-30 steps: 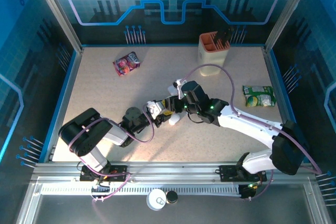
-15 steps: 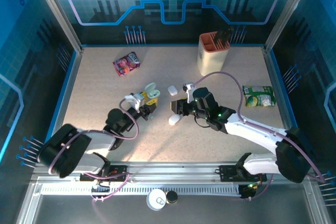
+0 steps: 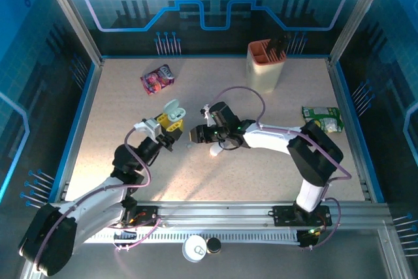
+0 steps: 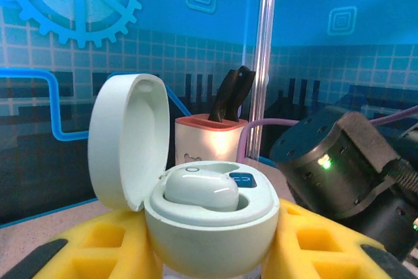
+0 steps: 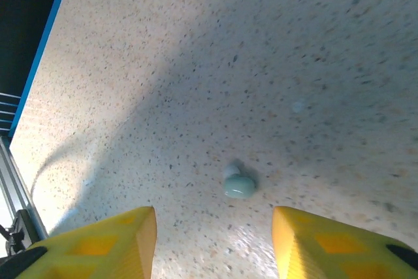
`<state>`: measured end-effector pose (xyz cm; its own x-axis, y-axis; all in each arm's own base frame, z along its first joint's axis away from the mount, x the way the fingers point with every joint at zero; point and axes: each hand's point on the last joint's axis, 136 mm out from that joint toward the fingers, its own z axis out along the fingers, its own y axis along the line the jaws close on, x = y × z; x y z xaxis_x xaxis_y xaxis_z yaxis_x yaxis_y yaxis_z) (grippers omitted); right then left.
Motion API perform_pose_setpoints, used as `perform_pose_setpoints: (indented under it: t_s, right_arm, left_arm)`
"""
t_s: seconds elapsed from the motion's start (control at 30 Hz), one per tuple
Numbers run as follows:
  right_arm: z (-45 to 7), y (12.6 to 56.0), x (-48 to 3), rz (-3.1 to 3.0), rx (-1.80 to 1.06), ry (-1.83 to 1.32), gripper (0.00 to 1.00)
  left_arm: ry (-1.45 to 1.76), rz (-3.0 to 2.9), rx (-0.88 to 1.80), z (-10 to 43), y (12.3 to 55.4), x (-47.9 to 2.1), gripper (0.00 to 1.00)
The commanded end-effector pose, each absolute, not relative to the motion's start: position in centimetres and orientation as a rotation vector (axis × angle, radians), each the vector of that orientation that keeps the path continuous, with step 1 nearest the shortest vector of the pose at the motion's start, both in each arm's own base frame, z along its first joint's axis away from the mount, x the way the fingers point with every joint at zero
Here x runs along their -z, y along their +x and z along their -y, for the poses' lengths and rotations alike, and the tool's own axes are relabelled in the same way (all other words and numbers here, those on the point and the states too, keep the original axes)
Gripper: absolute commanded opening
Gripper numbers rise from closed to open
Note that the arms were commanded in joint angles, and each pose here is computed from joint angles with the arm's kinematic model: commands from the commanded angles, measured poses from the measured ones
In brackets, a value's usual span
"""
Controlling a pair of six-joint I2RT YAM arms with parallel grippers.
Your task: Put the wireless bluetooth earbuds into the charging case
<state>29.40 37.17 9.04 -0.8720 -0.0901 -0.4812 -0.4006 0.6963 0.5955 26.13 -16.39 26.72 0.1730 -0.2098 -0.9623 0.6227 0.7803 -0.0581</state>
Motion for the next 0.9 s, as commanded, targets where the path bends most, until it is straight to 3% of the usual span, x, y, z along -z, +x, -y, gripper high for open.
perform_pose_setpoints:
  t_s: [0.0, 0.2, 0.37, 0.87]
  right_arm:
    - [-39.3, 28.6, -8.1, -2.537, -1.135, -0.276, 0.48]
    - [-41.6, 27.5, -5.9, -2.58, -1.187, -0.148, 0.47]
    - [-41.1, 27.1, -3.9, -2.627, -1.066, -0.06, 0.47]
    - [-40.4, 29.2, -1.5, -2.696, -0.92, 0.027, 0.45]
  left_arm:
    - [0.381, -1.332, 0.584, 16.0, 26.6, -25.2, 0.35]
    - [0.387, -1.367, 0.592, 16.4, 27.1, -24.3, 0.36]
    - [0.389, -1.371, 0.598, 16.6, 27.3, -23.9, 0.36]
    - [0.399, -1.376, 0.59, 16.6, 27.3, -23.7, 0.37]
